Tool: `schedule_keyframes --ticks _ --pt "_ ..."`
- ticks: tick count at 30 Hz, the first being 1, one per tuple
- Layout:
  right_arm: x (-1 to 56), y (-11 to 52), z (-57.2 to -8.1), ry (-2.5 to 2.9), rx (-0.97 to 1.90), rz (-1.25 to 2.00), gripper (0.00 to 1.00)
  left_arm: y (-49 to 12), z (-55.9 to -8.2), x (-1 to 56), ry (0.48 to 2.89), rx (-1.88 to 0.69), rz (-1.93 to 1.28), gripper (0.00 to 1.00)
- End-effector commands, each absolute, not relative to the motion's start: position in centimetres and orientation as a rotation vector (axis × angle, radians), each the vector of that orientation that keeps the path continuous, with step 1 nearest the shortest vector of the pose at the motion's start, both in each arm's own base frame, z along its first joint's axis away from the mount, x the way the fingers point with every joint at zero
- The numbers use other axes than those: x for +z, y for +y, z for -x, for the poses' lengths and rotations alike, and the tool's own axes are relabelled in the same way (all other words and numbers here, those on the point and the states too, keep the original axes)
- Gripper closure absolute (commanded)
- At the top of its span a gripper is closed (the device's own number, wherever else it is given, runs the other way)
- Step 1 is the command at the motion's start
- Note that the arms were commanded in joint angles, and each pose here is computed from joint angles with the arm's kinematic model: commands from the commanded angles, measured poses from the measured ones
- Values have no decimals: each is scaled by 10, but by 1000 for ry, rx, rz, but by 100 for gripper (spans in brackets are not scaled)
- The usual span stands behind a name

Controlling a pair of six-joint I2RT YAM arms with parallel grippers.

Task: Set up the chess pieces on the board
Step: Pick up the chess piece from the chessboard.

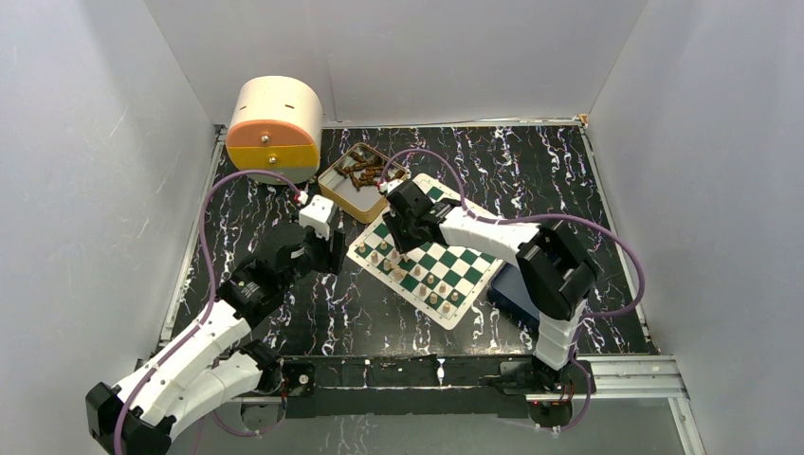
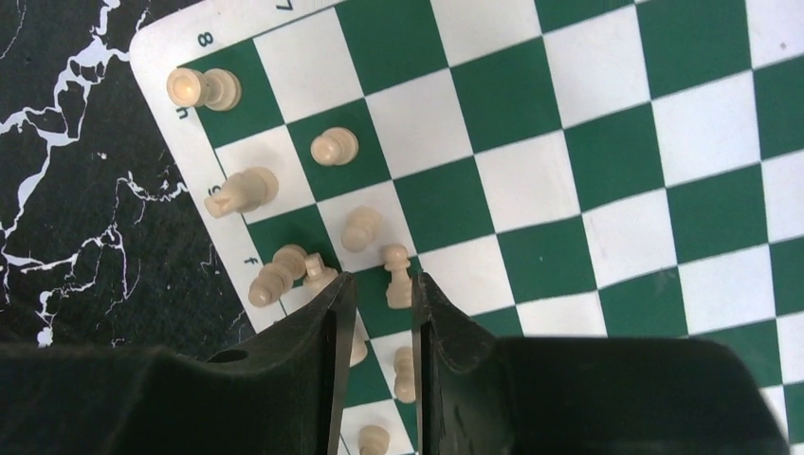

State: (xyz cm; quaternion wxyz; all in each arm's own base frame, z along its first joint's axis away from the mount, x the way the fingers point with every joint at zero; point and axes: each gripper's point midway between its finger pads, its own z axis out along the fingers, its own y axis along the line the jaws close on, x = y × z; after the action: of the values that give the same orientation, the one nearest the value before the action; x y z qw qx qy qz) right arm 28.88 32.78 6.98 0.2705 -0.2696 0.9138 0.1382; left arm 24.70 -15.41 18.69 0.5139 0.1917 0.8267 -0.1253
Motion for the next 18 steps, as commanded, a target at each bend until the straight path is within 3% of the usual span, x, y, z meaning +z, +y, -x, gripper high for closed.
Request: schedule_keyframes --ticks 1,18 --pt "77 337 -301 2430 372 785 65 -143 -248 188 1970 -245 -443 40" --pt "57 334 -302 2475 345 855 67 -139 -249 190 1963 -225 -422 40"
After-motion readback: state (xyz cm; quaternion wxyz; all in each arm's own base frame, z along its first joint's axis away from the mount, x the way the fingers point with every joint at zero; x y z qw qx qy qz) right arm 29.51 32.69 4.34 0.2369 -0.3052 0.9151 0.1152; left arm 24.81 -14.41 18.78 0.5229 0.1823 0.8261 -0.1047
